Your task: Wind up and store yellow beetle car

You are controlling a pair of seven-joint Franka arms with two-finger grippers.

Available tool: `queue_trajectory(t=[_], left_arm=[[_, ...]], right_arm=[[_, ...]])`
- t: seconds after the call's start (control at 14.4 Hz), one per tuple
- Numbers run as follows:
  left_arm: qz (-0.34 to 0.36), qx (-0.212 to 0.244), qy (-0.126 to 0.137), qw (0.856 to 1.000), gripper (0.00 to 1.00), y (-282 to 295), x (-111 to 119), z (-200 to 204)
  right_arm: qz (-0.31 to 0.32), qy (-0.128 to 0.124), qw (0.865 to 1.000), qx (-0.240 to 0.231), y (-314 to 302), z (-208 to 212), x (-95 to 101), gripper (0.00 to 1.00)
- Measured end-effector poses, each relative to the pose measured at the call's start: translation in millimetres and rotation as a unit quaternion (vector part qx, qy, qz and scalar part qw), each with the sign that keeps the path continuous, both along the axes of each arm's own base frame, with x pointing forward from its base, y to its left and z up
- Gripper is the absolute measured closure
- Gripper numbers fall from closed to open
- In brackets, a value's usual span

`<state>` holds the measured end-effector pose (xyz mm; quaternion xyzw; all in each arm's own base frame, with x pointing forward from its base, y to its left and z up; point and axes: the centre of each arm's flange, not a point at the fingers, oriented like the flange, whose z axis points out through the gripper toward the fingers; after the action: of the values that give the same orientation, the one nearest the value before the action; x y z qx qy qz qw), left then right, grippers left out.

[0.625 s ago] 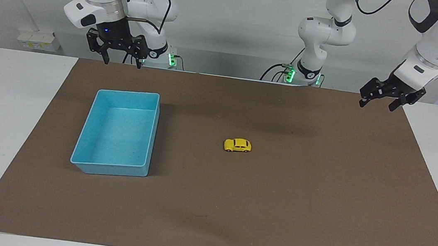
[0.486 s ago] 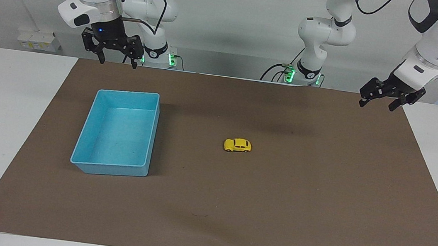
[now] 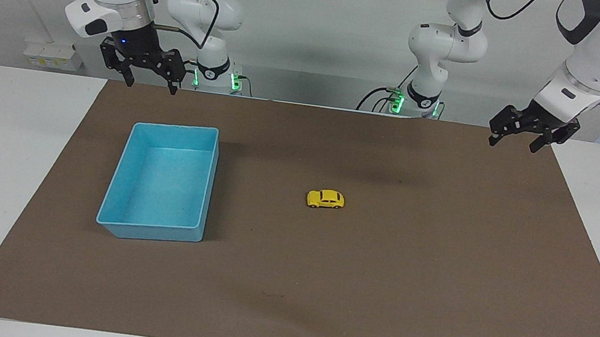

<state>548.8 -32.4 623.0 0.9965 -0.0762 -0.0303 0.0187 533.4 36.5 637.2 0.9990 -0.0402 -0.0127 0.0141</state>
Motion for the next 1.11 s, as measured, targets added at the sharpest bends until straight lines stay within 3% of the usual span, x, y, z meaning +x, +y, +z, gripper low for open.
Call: queue_trajectory(t=[0.21,0.35,0.69,0.83,1.11], left_arm=[[-0.077,-0.005,-0.002,0.997,0.0,-0.1,0.0,-0.3],[-0.164,-0.01,-0.005,0.986,0.0,-0.6,0.0,-0.3],[-0.37,-0.019,-0.023,0.929,0.0,-42.2,-0.9,1.3],[-0.42,-0.019,-0.029,0.907,0.0,-62.1,-1.2,-1.3],[-0.468,-0.016,-0.047,0.882,0.0,-101.5,0.7,-21.6]], right_arm=[[0.0,0.0,1.0,0.0,0.0,0.0,0.0,0.0],[0.0,0.0,1.0,0.0,0.0,-0.1,0.0,0.0],[0.0,0.0,1.0,0.0,0.0,-0.1,0.0,0.0],[0.0,0.0,1.0,0.0,0.0,-0.1,0.0,0.0],[0.0,0.0,1.0,0.0,0.0,-0.2,0.0,0.0]])
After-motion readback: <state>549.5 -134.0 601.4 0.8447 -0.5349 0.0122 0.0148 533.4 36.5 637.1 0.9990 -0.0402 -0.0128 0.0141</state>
